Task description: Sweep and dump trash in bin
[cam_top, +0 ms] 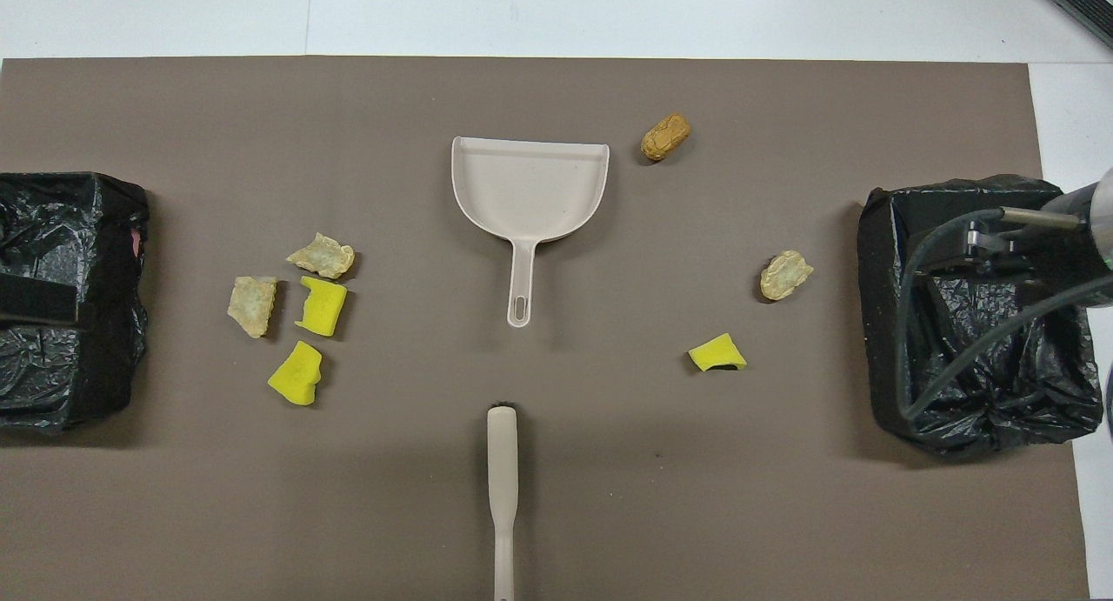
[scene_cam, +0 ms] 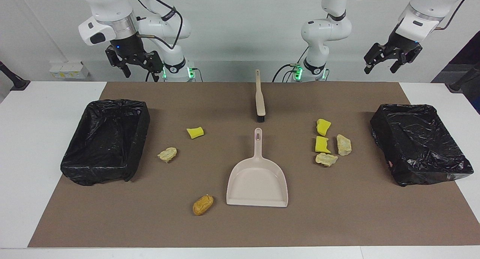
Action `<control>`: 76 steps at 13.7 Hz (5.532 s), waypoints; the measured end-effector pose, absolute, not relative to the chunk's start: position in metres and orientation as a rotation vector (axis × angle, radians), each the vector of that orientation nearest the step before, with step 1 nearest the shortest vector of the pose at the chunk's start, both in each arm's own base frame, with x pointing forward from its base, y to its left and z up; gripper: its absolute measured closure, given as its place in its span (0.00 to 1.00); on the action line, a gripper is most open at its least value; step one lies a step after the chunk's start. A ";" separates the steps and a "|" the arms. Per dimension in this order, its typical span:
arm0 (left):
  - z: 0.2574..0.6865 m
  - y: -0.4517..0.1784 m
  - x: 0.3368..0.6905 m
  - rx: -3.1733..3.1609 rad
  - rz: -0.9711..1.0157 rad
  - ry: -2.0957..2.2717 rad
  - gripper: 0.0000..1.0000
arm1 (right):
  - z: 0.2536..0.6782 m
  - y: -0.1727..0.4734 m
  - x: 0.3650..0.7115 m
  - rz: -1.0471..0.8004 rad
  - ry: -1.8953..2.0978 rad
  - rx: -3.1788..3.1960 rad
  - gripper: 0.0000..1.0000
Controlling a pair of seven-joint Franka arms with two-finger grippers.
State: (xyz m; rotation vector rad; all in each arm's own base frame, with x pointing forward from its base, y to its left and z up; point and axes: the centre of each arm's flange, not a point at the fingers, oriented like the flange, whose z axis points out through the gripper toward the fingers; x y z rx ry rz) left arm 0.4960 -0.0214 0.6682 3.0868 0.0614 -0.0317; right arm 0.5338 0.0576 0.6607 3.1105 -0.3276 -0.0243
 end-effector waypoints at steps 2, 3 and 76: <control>0.668 -0.021 0.496 3.087 -0.032 0.061 0.00 | 0.661 0.057 0.534 -0.024 -0.330 3.110 0.00; 0.668 -0.021 0.496 3.087 -0.032 0.061 0.00 | 0.661 0.057 0.534 -0.024 -0.330 3.110 0.00; 0.456 -0.128 0.354 3.106 -0.311 0.077 0.74 | 0.385 0.367 0.617 -0.008 1.108 2.931 0.69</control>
